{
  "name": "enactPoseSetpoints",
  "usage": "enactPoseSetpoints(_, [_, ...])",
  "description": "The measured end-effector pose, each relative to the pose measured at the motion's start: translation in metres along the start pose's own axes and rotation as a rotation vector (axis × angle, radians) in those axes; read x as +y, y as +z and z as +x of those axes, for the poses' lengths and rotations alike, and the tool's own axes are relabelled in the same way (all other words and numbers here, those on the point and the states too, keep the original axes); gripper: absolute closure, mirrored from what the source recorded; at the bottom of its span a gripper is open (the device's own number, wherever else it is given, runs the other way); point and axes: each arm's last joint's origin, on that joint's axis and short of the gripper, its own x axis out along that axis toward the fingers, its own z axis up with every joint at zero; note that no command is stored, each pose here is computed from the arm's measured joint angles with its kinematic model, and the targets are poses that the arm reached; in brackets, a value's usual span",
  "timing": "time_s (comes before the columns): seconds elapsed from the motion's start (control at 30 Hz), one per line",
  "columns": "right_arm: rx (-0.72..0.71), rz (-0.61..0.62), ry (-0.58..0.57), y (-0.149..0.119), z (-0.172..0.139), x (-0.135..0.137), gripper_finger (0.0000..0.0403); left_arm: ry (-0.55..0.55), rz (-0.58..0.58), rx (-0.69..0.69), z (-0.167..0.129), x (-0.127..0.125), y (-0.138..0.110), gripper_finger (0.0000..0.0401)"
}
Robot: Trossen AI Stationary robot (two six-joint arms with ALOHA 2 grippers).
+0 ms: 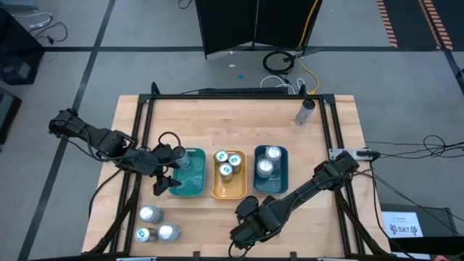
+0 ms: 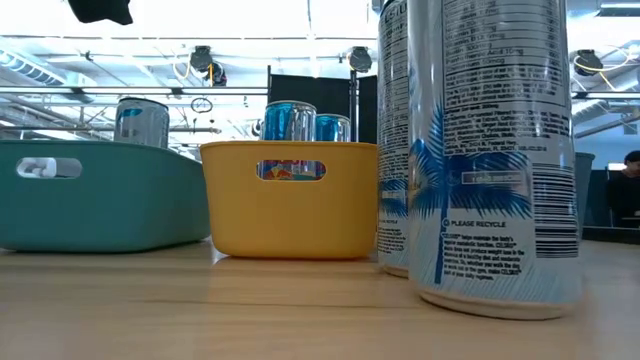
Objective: Sort soda cans
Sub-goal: Move the bottom black can to the lower middle of the table, then put the lower left blue can into the yellow bin
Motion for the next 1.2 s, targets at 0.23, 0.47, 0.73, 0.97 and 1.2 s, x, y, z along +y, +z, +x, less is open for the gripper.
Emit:
enactPoseSetpoints(0.23, [0.0,-0.039,0.005,-0.006,0.0,0.002,0.0134,0.0,-0.002,0.0,0.0,0.0,0.0,0.0047])
enactPoseSetpoints(0.47, [0.008,-0.049,0.006,-0.008,0.001,0.003,0.0124,-0.001,-0.003,-0.001,0.0,0.0,0.0,0.0047])
enactPoseSetpoints(0.73, [0.008,-0.078,0.004,-0.008,0.001,0.003,0.0078,-0.007,-0.004,-0.007,0.0,-0.001,0.001,0.0047])
enactPoseSetpoints(0.97, [-0.017,-0.067,0.062,-0.011,-0.02,0.0,0.0071,-0.006,-0.004,-0.007,0.0,-0.001,0.001,0.0047])
enactPoseSetpoints(1.2, [-0.087,0.015,0.083,-0.019,-0.052,-0.014,0.0071,-0.006,-0.004,-0.007,0.0,-0.001,0.001,0.0047])
